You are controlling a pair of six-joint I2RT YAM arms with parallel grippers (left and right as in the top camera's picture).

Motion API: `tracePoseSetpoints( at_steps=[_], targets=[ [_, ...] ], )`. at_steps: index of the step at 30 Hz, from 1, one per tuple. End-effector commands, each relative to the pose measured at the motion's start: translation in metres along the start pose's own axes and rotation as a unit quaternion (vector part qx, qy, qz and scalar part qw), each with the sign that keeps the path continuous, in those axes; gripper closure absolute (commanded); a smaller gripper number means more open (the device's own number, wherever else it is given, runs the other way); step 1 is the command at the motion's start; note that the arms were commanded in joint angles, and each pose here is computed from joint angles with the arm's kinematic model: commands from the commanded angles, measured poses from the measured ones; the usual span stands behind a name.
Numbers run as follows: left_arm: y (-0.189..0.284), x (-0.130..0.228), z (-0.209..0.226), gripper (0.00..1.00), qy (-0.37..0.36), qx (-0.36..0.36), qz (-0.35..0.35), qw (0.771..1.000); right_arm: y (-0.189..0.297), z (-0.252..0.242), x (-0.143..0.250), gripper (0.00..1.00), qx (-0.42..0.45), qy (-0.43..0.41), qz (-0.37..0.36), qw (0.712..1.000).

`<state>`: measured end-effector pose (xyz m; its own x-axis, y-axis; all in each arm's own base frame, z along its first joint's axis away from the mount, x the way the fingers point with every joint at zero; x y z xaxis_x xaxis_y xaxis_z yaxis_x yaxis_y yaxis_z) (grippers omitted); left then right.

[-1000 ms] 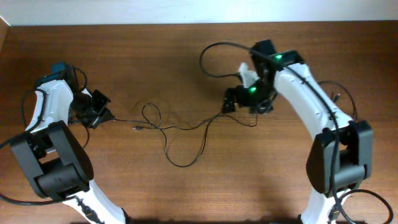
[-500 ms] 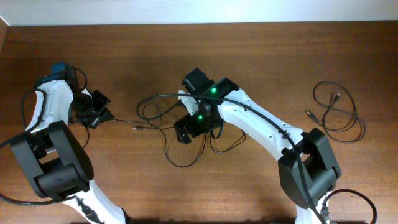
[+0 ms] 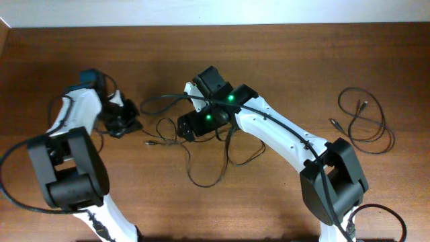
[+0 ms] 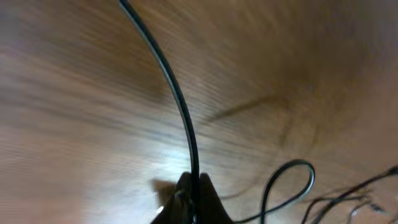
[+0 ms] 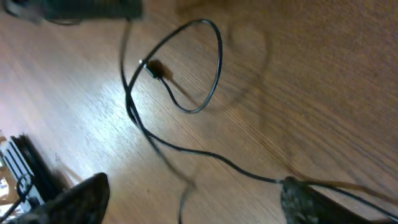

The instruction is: Untangle cables

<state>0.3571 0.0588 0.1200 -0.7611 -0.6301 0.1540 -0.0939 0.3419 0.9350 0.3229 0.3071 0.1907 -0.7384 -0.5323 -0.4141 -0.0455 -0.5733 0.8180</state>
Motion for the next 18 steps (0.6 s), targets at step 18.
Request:
tracePoseSetpoints(
  at_steps=[18],
  targets=[
    [-0.025, 0.011, 0.021, 1.0, 0.039, -0.098, -0.007, 0.994, -0.075, 0.037, -0.009, 0.3, -0.035, -0.01, -0.036, 0.999]
  ],
)
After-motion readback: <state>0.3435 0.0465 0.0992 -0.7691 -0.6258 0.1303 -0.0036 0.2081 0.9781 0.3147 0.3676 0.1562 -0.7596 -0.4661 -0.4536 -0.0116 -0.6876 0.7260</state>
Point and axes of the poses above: each gripper's point midway between its finger pads, its own y axis back along the fingers, its own z axis along the line the jaws close on, x = y × z, the point moved 10 cm from there along y, back along the fingers, and after that the axes turned 10 degrees about y, right-handed, at the moved point
